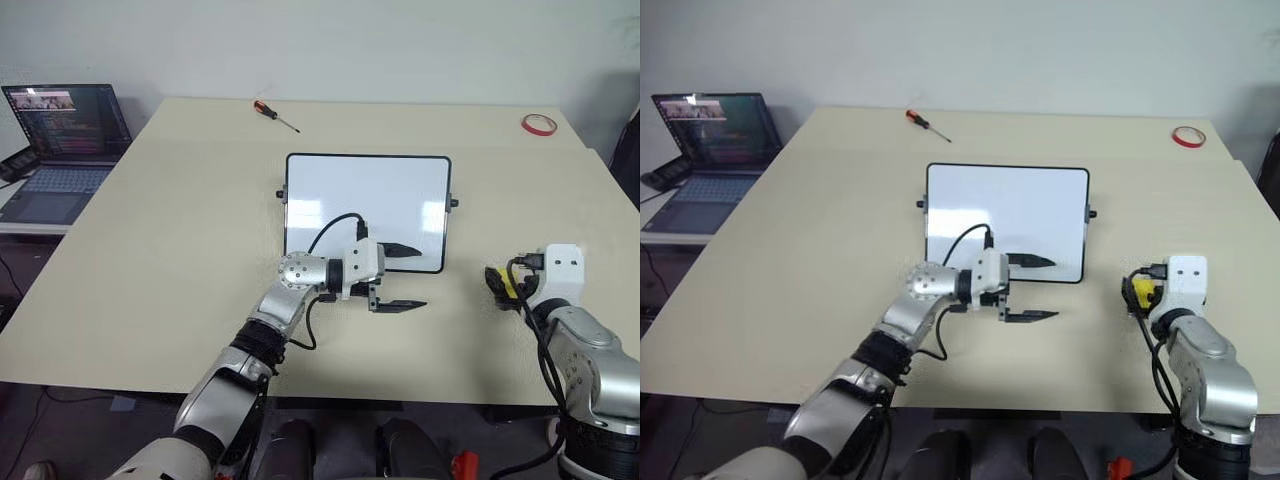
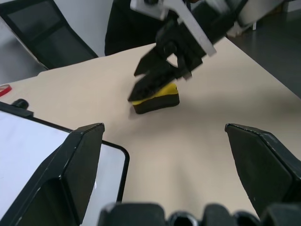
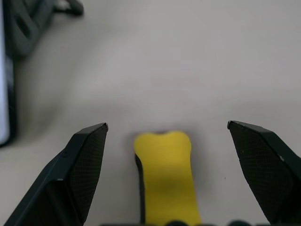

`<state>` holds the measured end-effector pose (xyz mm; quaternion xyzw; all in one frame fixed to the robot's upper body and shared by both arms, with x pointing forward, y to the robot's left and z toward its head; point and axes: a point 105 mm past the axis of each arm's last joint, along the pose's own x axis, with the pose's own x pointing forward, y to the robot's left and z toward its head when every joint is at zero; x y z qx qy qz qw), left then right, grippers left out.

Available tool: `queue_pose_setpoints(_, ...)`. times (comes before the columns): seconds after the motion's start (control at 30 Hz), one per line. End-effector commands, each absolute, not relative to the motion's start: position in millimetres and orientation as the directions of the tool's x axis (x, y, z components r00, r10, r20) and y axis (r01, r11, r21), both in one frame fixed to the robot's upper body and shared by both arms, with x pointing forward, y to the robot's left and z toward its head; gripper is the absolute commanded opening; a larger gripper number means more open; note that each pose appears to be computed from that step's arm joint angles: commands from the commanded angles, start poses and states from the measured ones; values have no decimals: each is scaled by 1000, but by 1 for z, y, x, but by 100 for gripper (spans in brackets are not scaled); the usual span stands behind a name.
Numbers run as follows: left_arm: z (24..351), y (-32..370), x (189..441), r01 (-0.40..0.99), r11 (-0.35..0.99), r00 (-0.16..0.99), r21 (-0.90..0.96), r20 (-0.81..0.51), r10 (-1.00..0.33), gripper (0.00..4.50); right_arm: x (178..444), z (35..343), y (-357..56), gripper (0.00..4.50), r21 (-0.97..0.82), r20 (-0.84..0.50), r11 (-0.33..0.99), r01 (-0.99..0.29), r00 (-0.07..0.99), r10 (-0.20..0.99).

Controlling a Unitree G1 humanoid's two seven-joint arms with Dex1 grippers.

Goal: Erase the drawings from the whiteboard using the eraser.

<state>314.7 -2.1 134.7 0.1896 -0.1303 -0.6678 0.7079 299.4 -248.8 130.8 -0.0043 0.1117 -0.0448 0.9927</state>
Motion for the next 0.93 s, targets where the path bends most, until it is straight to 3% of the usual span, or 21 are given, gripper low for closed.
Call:
queue_pose_setpoints(0.03, 169, 25, 313, 887, 168, 165, 431, 45, -985, 450, 284, 162, -248, 448, -6, -109, 992, 125, 986, -125)
queue_pose_setpoints(0.23, 192, 88, 327, 708, 605, 590, 365, 167, -790, 450, 252, 180, -250, 448, -113, 22, 974, 194, 981, -193)
queue_pose_setpoints(0.33, 184, 111, 325, 569, 755, 739, 326, 201, -643, 450, 240, 177, -253, 448, -121, 86, 966, 228, 972, -218)
queue_pose_setpoints(0.47, 152, 153, 303, 307, 912, 907, 273, 207, -367, 450, 222, 157, -249, 448, -200, 118, 955, 218, 973, -198)
queue_pose_setpoints(0.67, 134, 182, 275, 81, 961, 975, 264, 178, -131, 450, 208, 130, -253, 448, -233, 88, 952, 198, 979, -182)
queue_pose_setpoints(0.83, 124, 193, 259, 2, 959, 987, 284, 152, -47, 450, 202, 115, -256, 448, -206, 59, 955, 214, 977, -206)
queue_pose_setpoints(0.93, 123, 184, 262, 38, 963, 986, 269, 147, -80, 450, 204, 110, -254, 448, -185, 50, 962, 202, 979, -196)
